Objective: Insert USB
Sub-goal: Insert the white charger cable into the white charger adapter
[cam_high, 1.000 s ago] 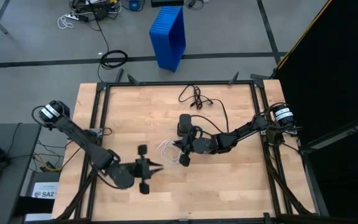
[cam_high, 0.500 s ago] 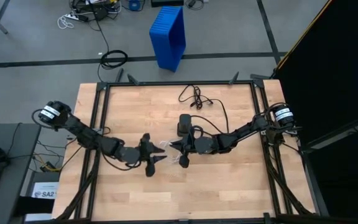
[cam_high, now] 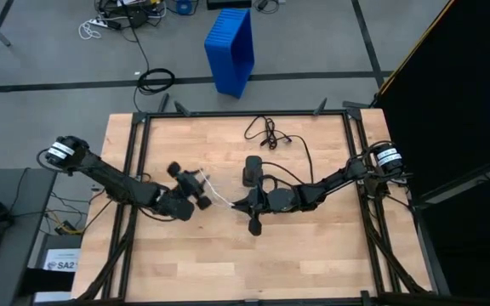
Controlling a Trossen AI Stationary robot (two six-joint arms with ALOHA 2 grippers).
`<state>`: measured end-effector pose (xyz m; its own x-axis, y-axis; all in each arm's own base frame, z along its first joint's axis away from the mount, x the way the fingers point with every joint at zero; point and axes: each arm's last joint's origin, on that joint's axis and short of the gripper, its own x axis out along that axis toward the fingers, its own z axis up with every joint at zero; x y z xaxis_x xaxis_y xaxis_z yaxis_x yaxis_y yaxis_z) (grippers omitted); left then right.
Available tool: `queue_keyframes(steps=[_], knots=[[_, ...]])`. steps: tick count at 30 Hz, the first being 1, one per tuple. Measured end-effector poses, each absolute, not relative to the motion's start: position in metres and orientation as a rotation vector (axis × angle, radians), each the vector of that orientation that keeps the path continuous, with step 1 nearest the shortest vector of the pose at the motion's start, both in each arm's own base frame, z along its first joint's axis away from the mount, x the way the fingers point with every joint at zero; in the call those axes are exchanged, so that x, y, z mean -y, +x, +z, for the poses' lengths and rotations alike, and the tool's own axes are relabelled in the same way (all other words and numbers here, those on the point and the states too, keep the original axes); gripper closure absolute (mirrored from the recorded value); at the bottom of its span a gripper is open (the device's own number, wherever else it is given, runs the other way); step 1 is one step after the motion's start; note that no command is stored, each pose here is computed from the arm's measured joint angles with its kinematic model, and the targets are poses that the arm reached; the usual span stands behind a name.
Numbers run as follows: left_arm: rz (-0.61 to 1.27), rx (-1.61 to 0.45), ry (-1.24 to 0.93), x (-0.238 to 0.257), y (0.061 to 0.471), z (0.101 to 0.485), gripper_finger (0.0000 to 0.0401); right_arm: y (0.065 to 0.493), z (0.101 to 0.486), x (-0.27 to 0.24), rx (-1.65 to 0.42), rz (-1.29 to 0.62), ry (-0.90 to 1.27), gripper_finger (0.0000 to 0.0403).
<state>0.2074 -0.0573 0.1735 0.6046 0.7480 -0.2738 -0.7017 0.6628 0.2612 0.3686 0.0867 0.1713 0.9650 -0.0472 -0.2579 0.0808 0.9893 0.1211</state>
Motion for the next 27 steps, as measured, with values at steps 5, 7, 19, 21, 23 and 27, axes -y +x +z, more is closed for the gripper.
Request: queue_keyframes(steps=[5, 7, 19, 21, 23, 27], knots=[[0.879, -0.283, 0.106, 0.061, 0.192, 0.191, 0.0274, 0.368, 0.17, -0.087, -0.266, -0.065, 0.129, 0.0403], [0.835, -0.296, 0.11, 0.064, 0.191, 0.193, 0.0274, 0.368, 0.17, -0.087, -0.267, -0.065, 0.129, 0.0403], [0.348, -0.403, -0.052, 0.088, 0.221, 0.179, 0.0274, 0.37, 0.17, -0.081, -0.266, -0.085, 0.147, 0.0403], [0.293, -0.371, -0.06, 0.089, 0.228, 0.18, 0.027, 0.37, 0.17, -0.08, -0.27, -0.086, 0.142, 0.0403], [0.253, -0.341, -0.063, 0.09, 0.233, 0.181, 0.0259, 0.37, 0.17, -0.08, -0.271, -0.087, 0.142, 0.0403], [0.254, -0.324, -0.056, 0.087, 0.238, 0.18, 0.023, 0.37, 0.17, -0.08, -0.271, -0.084, 0.141, 0.0403]])
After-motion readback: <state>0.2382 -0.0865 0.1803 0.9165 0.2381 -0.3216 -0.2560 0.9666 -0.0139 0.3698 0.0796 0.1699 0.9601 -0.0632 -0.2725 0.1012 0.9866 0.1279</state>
